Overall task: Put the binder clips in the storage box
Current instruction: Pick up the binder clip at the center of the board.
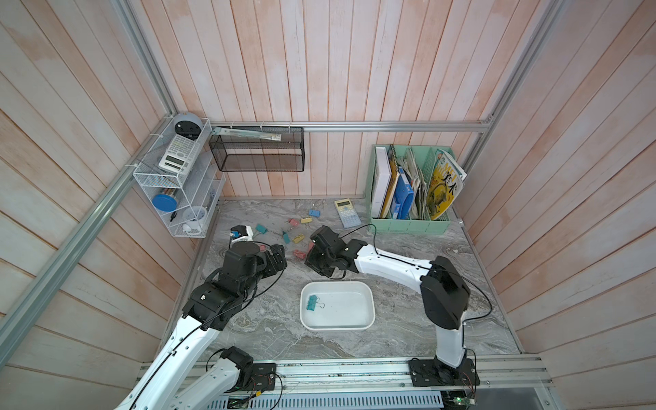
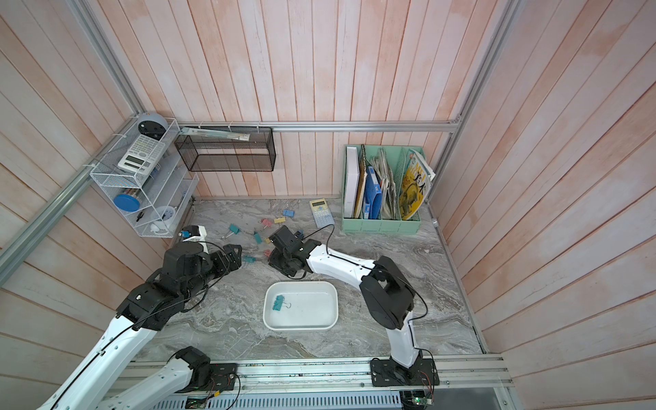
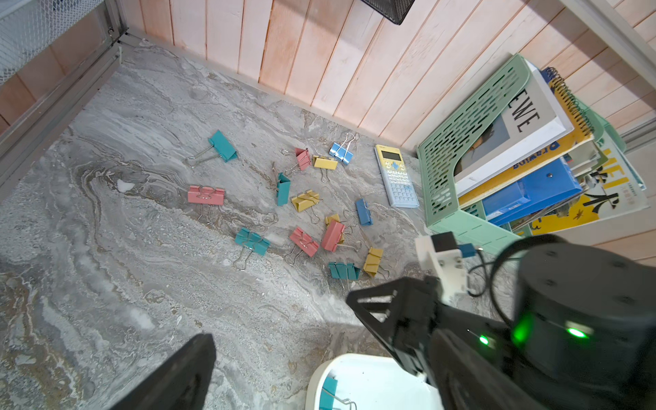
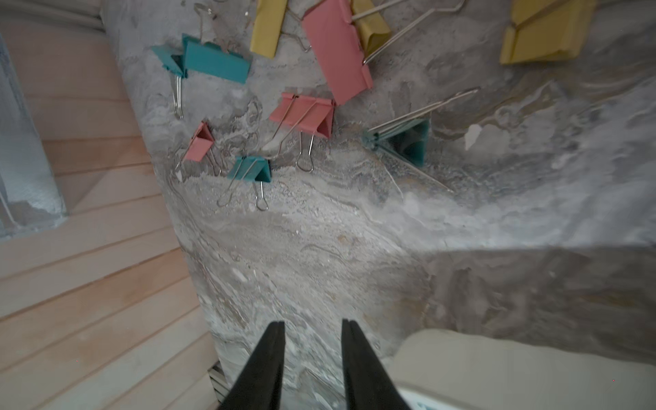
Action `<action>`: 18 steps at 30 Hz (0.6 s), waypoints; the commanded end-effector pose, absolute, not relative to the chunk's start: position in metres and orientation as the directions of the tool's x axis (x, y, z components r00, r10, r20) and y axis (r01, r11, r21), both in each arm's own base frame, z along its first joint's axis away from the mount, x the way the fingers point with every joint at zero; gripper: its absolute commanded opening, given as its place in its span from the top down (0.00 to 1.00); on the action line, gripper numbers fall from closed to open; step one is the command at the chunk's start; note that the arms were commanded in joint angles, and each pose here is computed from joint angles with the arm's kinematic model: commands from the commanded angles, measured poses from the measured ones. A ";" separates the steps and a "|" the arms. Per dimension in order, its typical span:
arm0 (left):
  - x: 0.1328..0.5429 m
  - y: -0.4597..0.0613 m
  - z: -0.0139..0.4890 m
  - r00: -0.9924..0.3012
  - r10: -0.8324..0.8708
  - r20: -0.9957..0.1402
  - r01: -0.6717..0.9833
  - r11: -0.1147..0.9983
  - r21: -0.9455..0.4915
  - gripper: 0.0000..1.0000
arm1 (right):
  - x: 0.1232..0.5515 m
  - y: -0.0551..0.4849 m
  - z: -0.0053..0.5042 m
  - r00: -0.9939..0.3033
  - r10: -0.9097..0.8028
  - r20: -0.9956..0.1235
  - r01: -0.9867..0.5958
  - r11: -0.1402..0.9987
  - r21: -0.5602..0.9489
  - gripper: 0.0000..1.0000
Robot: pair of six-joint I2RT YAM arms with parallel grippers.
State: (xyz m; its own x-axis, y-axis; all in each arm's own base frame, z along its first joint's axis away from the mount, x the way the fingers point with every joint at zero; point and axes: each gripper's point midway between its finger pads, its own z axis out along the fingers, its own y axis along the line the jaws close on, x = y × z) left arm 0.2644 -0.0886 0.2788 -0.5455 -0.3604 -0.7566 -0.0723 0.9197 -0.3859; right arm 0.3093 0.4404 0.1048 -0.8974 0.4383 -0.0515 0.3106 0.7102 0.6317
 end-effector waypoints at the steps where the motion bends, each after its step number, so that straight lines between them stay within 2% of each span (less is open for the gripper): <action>1: 0.258 -0.080 0.276 -0.541 -0.374 -0.753 -0.104 0.919 -0.381 0.00 | 0.333 0.466 0.105 -0.803 0.593 0.059 0.459 0.553 0.695 0.56; 4: 0.256 -0.078 0.277 -0.538 -0.374 -0.756 -0.109 0.920 -0.377 0.00 | 0.349 0.478 0.095 -0.760 0.644 0.083 0.502 0.501 0.705 0.42; 10: 0.256 -0.076 0.278 -0.541 -0.358 -0.761 -0.106 0.927 -0.360 0.00 | 0.370 0.494 0.082 -0.717 0.683 0.141 0.544 0.421 0.726 0.33; 14: 0.258 -0.076 0.277 -0.541 -0.348 -0.766 -0.108 0.932 -0.347 0.00 | 0.376 0.500 0.065 -0.672 0.713 0.200 0.594 0.357 0.721 0.32; 18: 0.259 -0.075 0.278 -0.541 -0.339 -0.770 -0.109 0.936 -0.336 0.00 | 0.380 0.499 0.054 -0.655 0.725 0.212 0.610 0.343 0.714 0.44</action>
State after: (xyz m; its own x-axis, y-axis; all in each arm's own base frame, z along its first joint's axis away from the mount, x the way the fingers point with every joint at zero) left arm 0.2583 -0.0803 0.2744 -0.5519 -0.3536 -0.7552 -0.1012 0.9273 -0.3603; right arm 0.3693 0.4986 0.0606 -0.6960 0.6936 0.1856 0.5819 0.3935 0.7117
